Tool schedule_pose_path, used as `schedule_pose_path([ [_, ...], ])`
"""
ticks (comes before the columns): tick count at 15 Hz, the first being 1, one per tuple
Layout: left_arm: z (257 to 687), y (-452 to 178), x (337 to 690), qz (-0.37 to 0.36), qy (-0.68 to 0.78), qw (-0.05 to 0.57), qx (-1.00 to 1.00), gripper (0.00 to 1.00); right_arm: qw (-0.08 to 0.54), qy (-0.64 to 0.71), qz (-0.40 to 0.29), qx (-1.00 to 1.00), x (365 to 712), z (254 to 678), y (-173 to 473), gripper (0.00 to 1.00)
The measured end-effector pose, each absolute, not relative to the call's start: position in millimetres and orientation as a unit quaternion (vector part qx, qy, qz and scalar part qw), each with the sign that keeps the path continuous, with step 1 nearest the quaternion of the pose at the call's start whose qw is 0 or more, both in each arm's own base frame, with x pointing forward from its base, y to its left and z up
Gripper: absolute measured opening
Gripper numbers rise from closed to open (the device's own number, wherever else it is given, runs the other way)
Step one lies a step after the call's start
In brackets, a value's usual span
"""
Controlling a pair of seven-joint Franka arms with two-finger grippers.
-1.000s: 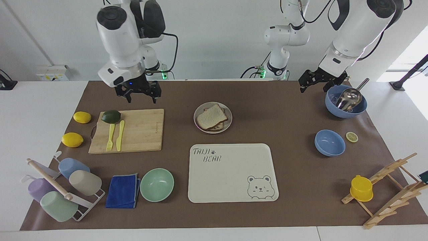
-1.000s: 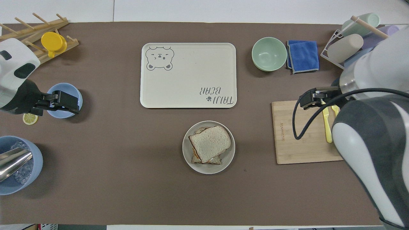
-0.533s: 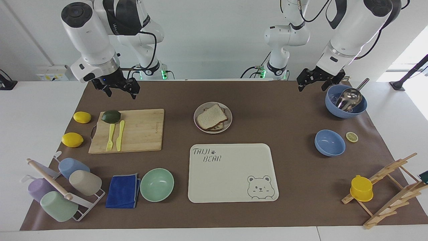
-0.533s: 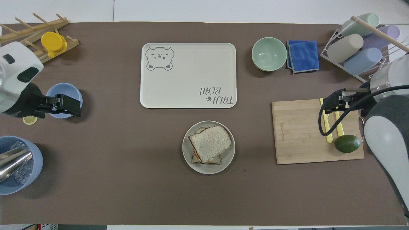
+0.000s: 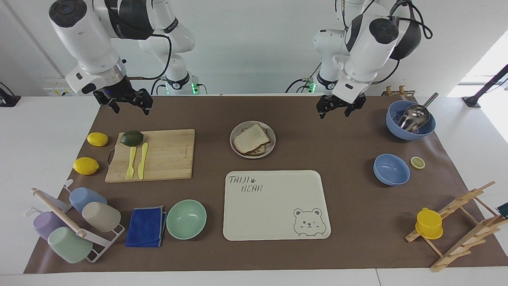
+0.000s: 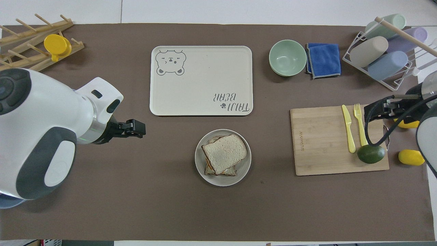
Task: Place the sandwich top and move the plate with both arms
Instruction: 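Reach the left gripper to the rim of the white plate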
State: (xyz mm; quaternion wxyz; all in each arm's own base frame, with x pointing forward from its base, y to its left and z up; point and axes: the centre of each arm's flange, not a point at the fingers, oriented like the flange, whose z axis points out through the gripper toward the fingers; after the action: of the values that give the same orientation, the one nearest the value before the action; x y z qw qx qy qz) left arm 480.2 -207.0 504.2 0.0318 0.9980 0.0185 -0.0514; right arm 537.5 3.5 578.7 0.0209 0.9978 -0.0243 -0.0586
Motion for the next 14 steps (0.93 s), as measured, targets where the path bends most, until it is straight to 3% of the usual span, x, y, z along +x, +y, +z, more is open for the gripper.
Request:
schedule_pose_path([
  [7,393.6,-268.6,428.1,-0.037,0.009,0.043,0.998,1.0,0.02,-0.006,-0.07,0.997,541.7,568.4,-3.3,1.0],
  [14,339.9,-287.1,409.6,-0.046,0.041,0.089,0.994,0.94,0.018,0.0,-0.067,0.998,542.2,571.6,-9.7,1.0],
])
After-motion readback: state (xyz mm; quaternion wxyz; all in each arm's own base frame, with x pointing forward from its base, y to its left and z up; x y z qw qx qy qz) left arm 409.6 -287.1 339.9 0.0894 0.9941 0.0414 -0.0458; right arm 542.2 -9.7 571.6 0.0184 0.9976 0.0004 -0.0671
